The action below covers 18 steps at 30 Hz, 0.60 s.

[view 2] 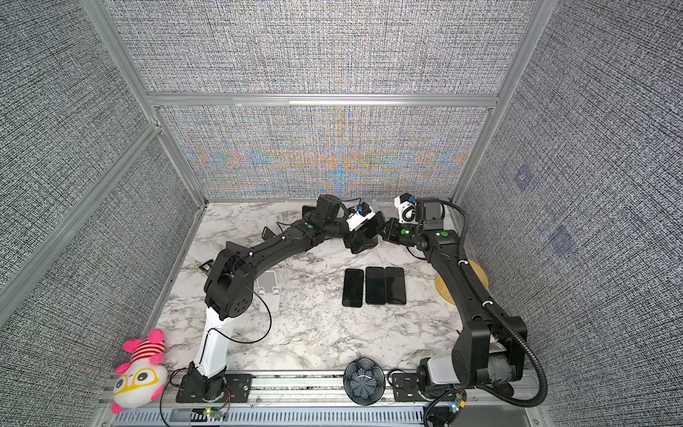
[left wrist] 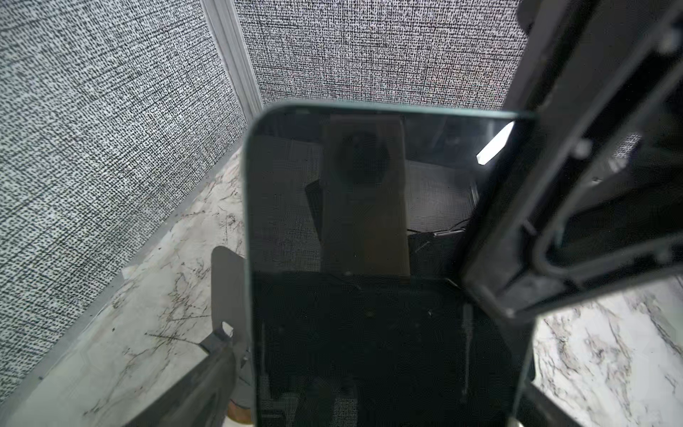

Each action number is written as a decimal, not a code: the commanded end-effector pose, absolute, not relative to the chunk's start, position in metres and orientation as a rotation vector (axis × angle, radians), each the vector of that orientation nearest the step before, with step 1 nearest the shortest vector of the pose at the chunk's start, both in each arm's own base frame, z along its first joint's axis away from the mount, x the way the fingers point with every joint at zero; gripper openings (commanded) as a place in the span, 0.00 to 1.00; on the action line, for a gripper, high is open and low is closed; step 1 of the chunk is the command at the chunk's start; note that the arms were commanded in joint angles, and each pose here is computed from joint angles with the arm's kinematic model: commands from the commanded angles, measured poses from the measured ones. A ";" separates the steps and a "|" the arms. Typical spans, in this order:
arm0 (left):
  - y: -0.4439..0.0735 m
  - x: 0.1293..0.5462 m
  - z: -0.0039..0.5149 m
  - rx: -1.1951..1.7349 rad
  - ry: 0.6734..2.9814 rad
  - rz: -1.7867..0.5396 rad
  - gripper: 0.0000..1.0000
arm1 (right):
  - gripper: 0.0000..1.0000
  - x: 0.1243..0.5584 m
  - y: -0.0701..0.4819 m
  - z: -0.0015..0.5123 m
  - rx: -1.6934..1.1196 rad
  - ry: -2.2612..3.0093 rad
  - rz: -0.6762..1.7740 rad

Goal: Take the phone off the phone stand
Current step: 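Grasp the teal-edged phone with the left gripper while the right gripper holds it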

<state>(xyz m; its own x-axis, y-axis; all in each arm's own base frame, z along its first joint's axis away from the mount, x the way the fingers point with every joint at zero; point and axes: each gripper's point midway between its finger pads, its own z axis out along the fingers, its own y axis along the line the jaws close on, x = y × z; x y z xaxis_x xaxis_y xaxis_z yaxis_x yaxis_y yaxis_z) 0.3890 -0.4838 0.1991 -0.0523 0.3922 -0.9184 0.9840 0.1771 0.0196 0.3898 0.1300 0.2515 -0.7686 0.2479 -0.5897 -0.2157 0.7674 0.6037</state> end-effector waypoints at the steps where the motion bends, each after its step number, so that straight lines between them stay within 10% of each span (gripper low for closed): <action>1: -0.485 0.388 0.211 1.346 1.550 -0.851 0.98 | 0.07 0.390 0.134 0.256 -0.018 2.258 0.911; 18: -0.486 0.387 0.203 1.389 1.564 -0.839 0.63 | 0.07 0.394 0.138 0.255 -0.027 2.258 0.920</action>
<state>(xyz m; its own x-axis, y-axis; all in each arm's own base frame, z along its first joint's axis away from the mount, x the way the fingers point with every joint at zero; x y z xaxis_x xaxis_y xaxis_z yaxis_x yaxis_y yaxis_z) 0.3873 -0.4843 0.2029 -0.0231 0.4086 -0.9124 0.9853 0.1640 0.0485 0.3924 0.1323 0.2438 -0.7802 0.2381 -0.5784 -0.2152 0.7661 0.6056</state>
